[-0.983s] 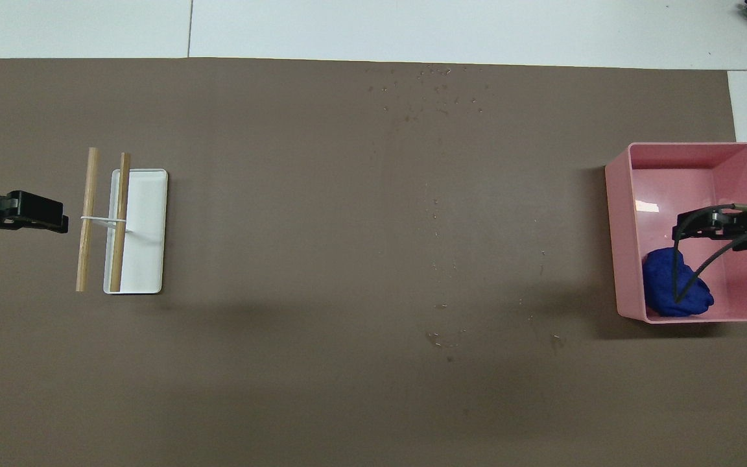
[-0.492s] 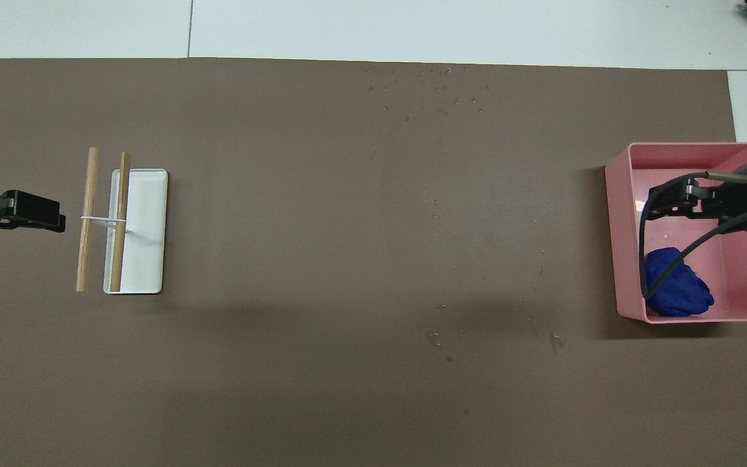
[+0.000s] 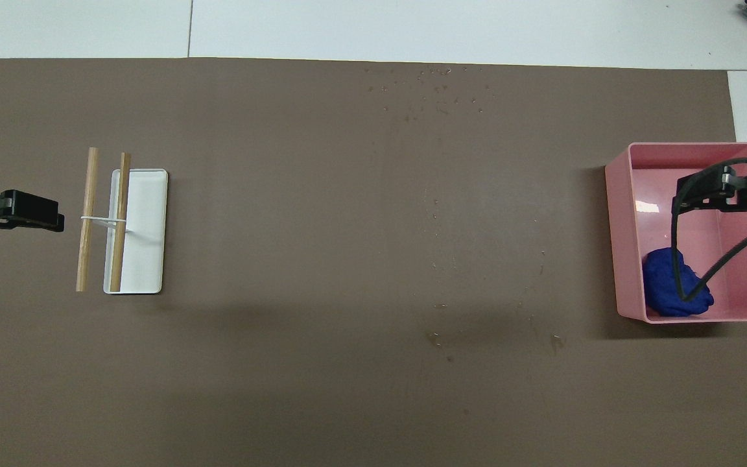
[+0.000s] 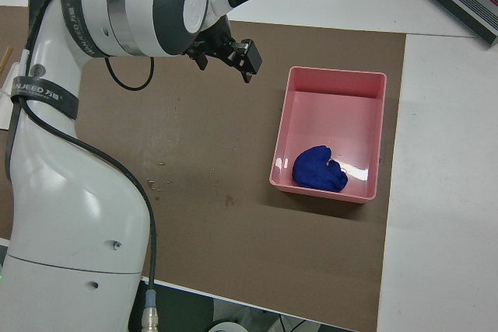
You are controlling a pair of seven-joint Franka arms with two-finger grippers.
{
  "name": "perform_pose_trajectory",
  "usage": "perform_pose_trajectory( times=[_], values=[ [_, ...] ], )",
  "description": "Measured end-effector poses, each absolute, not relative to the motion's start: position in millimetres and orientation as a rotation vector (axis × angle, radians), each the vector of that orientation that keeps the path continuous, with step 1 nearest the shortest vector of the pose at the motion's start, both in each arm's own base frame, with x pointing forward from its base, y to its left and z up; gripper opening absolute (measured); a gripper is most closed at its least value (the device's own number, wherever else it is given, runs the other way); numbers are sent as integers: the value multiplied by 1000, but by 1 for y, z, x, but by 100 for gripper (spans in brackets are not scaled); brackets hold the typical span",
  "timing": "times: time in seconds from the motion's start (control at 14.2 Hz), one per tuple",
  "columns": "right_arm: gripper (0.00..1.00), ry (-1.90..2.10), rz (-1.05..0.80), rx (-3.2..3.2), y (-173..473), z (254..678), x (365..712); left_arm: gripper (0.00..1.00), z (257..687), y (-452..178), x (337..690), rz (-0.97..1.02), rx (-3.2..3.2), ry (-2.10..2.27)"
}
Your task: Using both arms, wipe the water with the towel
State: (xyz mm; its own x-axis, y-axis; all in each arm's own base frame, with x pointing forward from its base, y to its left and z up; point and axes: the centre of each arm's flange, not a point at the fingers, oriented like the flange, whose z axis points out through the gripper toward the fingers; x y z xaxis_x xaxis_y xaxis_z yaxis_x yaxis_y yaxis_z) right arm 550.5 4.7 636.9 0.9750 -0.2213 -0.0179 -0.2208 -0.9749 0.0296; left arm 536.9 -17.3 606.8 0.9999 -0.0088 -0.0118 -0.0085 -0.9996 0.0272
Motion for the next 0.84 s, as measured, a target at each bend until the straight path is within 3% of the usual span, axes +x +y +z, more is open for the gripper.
perform_pose_trajectory(
  times=[0.84],
  values=[
    [100,-342,-81,3091,6,631,552,100,607,-18,537,-18,3114,-14]
  ],
)
